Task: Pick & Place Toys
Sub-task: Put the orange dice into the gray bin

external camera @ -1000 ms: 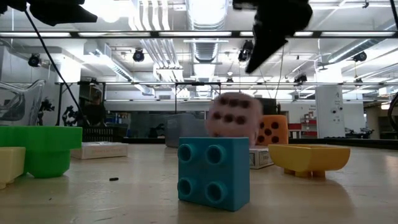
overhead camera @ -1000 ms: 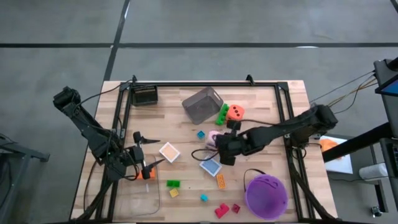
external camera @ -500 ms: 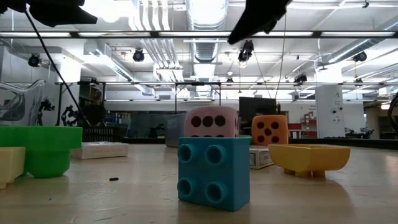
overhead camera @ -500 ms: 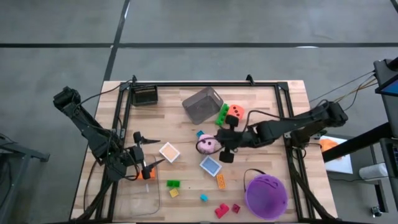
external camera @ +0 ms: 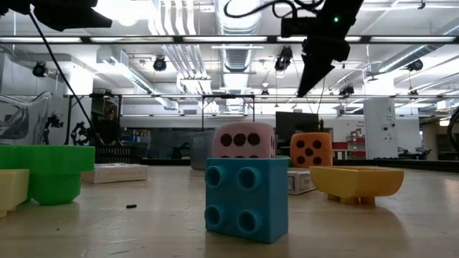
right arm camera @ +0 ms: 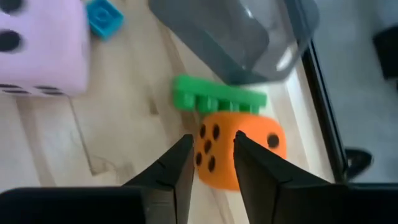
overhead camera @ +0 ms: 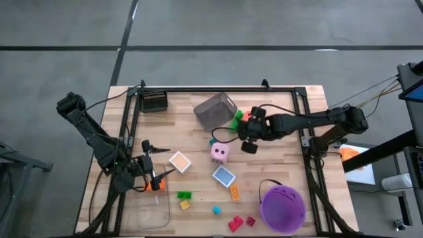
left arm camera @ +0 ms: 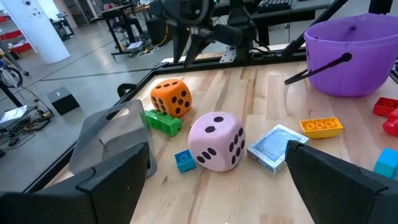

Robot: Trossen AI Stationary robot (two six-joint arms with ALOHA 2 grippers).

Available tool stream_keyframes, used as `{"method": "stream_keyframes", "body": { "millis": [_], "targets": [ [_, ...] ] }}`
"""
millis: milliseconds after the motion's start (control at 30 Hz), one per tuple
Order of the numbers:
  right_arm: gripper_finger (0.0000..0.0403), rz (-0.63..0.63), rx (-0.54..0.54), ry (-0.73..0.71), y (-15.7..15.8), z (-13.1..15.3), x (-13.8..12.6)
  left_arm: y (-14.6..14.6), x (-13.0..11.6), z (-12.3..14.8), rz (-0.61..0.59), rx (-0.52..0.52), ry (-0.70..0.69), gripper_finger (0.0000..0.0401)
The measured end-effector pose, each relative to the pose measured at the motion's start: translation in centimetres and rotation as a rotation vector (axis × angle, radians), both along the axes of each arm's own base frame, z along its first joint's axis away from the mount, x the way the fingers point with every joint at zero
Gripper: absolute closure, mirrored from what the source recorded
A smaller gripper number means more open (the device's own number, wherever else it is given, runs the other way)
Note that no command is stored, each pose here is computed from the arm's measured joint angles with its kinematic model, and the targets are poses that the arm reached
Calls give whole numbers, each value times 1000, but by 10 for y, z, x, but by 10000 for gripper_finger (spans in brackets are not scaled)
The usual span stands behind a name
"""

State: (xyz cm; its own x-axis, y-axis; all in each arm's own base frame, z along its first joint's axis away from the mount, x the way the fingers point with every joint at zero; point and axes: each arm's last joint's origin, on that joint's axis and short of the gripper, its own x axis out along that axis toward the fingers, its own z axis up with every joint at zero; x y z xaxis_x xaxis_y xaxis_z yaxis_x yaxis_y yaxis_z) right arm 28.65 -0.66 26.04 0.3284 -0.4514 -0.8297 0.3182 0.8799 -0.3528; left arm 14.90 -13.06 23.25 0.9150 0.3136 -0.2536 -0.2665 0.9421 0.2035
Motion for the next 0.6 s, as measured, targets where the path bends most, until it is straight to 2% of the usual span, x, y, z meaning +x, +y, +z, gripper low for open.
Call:
{"method": "stream_keyframes", "body": {
  "millis": [200, 433, 500, 600],
  "targets": [
    [291, -28, 24, 37, -7, -3, -4, 0, 0, 0, 0, 1, 1, 27],
    [286, 9, 20, 78, -7, -4, -6, 1, -1, -6, 3, 0, 7, 27],
    [269, 11, 23, 97, -7, -5, -8, 1, -1, -6, 4, -3, 6, 27],
    [218, 8, 25, 128, -8, -6, -11, 1, -1, -6, 4, -4, 6, 27]
  ]
}}
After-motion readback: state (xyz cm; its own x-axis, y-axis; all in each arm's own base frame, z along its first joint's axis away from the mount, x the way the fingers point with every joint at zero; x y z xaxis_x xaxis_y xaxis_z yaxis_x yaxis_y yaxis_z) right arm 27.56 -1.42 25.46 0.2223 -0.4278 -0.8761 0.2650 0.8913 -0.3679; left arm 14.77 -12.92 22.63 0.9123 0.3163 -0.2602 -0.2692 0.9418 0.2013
